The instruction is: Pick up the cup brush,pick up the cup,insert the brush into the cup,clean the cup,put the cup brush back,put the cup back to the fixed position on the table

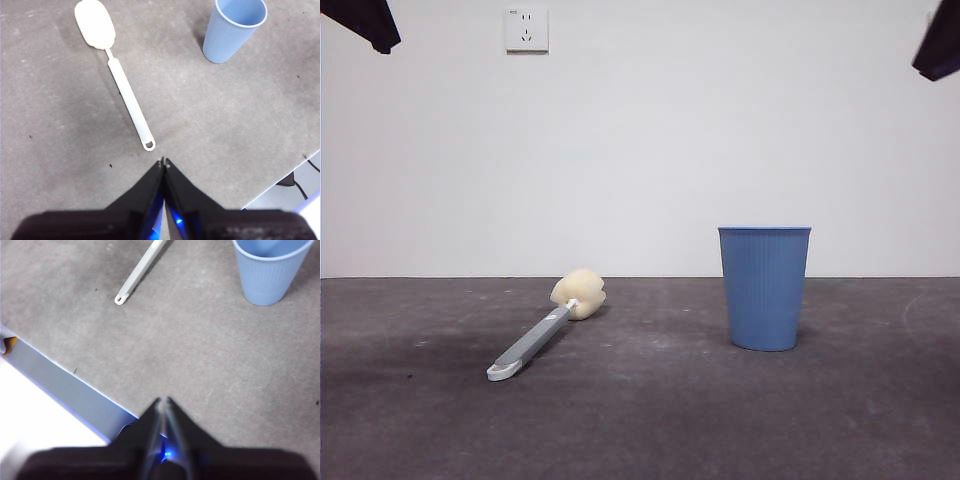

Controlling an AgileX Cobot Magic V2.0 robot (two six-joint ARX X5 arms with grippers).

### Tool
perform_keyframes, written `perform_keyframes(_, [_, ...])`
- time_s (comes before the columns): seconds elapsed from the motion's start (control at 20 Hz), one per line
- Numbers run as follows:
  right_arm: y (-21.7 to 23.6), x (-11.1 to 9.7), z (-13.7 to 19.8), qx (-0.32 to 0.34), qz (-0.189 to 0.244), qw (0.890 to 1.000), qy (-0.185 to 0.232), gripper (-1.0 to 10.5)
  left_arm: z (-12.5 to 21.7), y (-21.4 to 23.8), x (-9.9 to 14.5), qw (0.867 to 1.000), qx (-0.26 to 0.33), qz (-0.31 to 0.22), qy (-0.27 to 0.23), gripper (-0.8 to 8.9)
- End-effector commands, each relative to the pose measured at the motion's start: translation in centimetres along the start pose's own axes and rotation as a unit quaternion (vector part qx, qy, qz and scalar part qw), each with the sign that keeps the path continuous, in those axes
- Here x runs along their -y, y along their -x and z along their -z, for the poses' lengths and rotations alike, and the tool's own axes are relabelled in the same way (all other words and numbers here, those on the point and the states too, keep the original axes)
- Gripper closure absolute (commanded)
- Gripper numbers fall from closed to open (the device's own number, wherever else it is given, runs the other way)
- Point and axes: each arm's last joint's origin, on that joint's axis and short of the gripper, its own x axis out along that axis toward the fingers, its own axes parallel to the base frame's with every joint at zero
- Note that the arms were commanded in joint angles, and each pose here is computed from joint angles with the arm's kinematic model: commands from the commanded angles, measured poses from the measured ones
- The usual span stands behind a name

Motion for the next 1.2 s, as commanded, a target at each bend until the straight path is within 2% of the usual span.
perform_keyframes(0.05, [-0.1,0.0,0.1,-0.001,0.001,1.0,-0.01,9.5,0.0,-0.2,0.0,1.0,0.003,-0.001,-0.006,8.17])
perform_keyframes(0.45, [-0.1,0.0,0.1,-0.001,0.001,1.0,-0.01,9.5,-0.1,0.0,0.0,1.0,0.018,-0.003,-0.018,8.17])
perform_keyframes(0.55, [-0.1,0.0,0.1,-0.001,0.001,1.0,-0.01,9.5,-0.4,0.8,-0.6,0.997,0.051,-0.03,-0.048,8.17])
perform_keyframes(0.6, [-0.1,0.0,0.1,-0.001,0.001,1.0,-0.01,9.5,-0.8,1.5,-1.1,0.992,0.097,-0.048,-0.065,8.17])
perform_keyframes(0.75, [-0.1,0.0,0.1,-0.001,0.001,1.0,-0.01,9.5,-1.5,3.6,-3.0,0.965,0.241,-0.078,-0.066,8.17])
perform_keyframes(0.9, [-0.1,0.0,0.1,-0.001,0.001,1.0,-0.01,9.5,0.8,4.7,-5.1,0.914,0.376,-0.141,-0.05,8.17])
perform_keyframes(1.0, [-0.1,0.0,0.1,-0.001,0.001,1.0,-0.01,9.5,3.4,4.2,-5.9,0.89,0.416,-0.182,-0.044,8.17])
perform_keyframes(1.1, [-0.1,0.0,0.1,-0.001,0.001,1.0,-0.01,9.5,6.2,3.1,-6.4,0.881,0.424,-0.208,-0.037,8.17])
perform_keyframes(1.2, [-0.1,0.0,0.1,-0.001,0.001,1.0,-0.01,9.5,9.0,1.4,-6.9,0.88,0.417,-0.225,-0.029,8.17])
